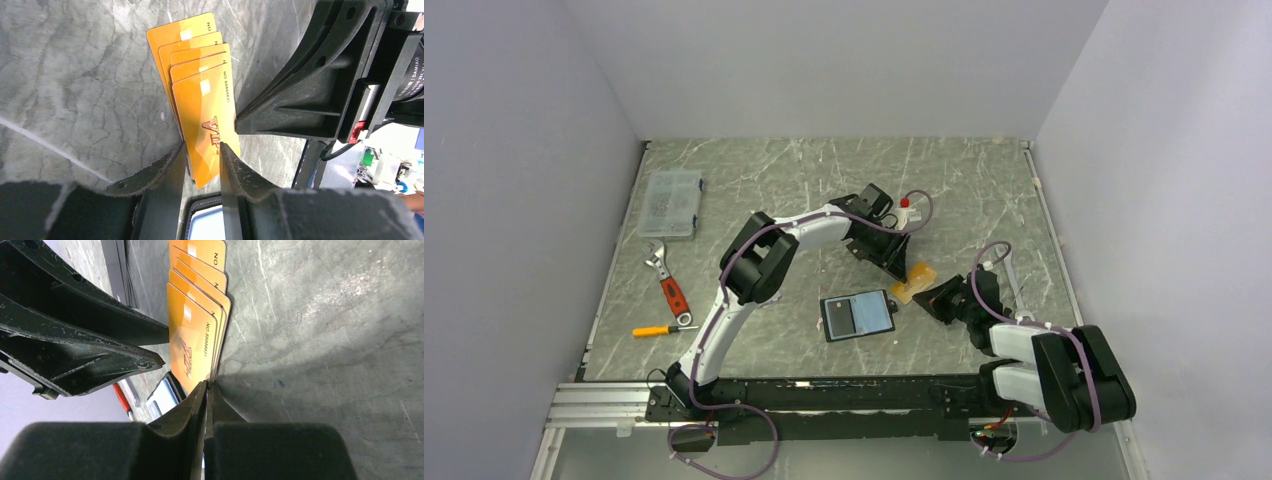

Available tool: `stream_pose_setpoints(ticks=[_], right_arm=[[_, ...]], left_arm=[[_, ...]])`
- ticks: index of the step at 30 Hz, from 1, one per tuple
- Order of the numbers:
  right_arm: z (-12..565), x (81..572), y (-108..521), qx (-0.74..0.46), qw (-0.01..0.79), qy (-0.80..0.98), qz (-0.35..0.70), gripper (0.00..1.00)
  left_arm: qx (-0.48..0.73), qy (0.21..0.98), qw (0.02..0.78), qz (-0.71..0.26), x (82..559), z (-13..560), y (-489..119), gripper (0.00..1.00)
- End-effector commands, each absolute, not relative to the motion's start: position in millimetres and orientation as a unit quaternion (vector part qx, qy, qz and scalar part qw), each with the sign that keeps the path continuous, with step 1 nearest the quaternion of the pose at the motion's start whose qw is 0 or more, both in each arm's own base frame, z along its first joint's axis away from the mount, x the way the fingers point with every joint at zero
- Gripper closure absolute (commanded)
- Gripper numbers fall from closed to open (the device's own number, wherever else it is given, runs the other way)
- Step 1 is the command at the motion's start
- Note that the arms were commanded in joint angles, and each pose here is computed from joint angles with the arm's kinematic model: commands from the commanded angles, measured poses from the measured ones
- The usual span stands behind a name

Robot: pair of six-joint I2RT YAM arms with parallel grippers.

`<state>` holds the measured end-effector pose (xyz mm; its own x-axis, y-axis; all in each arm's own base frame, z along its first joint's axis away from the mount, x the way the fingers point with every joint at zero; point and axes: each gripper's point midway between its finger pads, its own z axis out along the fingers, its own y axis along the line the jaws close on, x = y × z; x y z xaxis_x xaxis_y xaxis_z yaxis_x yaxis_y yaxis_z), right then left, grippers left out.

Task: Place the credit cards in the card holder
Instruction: Pick up the credit card from the center of the board.

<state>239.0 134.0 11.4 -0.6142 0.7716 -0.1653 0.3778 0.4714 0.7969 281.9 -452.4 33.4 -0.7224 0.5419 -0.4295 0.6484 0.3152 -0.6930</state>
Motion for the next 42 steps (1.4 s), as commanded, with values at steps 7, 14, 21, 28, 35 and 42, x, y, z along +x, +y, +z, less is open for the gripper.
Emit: stream_pose_setpoints(ticks=[7,14,21,28,35,42], right_arm=[[45.6,256.0,129.4,0.312,0.325,0.812,0.372,0.95],[55.9,258.3,136.4,0.293,0.33,0.807,0.393,0.94],[71.4,265.6,140.9,0.279,0.343,0.797,0.411,0.92],[80.6,278.7,147.5,0.263,0.347,0.793,0.426,0.72],[67.2,284.2,147.4,0.272,0.332,0.803,0.414,0.67],[55.1,285.6,140.3,0.285,0.322,0.819,0.381,0.76]], left_arm=[[0.359,0.801,0.029,-0.479,278.3,45.5,-464.0,0.63],[0.356,0.803,0.032,-0.477,280.0,44.2,-463.4,0.63],[0.342,0.803,0.041,-0.485,293.2,52.7,-459.6,0.61],[0.335,0.803,0.037,-0.492,294.0,52.3,-457.6,0.62],[0.333,0.803,0.028,-0.493,287.8,46.7,-453.5,0.62],[0.331,0.8,0.032,-0.5,290.9,53.8,-451.6,0.62]])
